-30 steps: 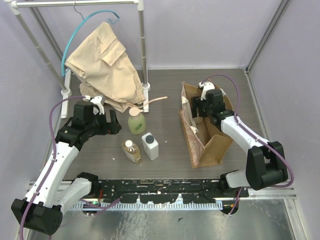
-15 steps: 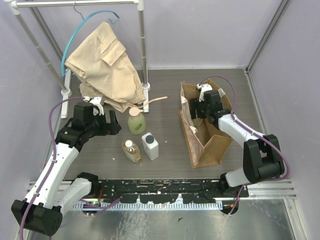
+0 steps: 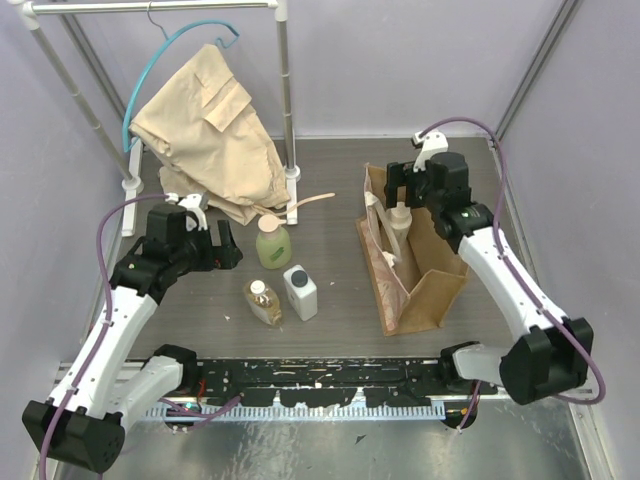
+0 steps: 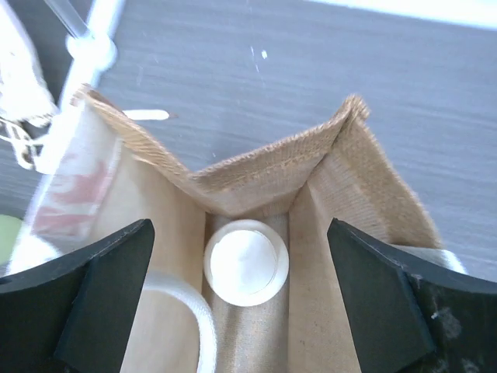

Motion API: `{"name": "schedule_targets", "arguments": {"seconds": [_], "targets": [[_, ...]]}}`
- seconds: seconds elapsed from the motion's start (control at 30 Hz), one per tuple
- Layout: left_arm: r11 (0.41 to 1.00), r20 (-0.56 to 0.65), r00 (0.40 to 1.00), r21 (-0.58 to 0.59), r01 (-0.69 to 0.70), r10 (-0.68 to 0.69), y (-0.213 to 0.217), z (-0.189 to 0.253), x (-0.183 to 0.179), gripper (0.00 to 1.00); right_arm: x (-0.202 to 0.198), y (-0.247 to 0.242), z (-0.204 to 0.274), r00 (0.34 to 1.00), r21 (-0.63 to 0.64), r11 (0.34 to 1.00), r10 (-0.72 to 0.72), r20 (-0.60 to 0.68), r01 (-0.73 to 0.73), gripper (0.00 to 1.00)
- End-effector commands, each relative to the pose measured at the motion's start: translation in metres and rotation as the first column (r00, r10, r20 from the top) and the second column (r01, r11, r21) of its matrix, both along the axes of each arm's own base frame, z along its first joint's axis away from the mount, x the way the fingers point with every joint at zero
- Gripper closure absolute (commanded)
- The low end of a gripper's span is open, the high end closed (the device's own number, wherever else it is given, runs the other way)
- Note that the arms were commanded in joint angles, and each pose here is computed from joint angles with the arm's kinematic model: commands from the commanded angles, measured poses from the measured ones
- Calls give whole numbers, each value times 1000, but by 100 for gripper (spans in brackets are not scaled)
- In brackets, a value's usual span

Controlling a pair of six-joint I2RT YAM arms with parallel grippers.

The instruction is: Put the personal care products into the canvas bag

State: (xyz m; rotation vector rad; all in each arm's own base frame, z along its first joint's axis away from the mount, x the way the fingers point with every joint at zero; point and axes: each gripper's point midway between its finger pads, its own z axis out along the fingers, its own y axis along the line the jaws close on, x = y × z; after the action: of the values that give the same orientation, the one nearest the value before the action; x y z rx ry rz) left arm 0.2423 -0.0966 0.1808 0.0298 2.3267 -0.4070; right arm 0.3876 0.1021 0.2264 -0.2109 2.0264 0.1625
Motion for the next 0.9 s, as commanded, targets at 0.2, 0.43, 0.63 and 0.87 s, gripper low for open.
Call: {"name": "schedule_targets", "arguments": {"seconds": [0.2,0.43,0.63,0.87], "targets": [[999,57,998,-54,5,-2,-8,20,8,2,-64,64,104,969,52,975,207,133,-216,0],[994,37,999,-99,38,-35,-17,24,0,2,-82,156,104,898,59,900,422,123,-431,0],[974,19,991,-188,130,-129,-33,41,-27,2,-89,210,76,856,32,856,513,65,-516,0],[977,26,992,-171,125,-122,-22,57,-55,2,-105,222,44,835,27,839,544,-84,-544,0]]}}
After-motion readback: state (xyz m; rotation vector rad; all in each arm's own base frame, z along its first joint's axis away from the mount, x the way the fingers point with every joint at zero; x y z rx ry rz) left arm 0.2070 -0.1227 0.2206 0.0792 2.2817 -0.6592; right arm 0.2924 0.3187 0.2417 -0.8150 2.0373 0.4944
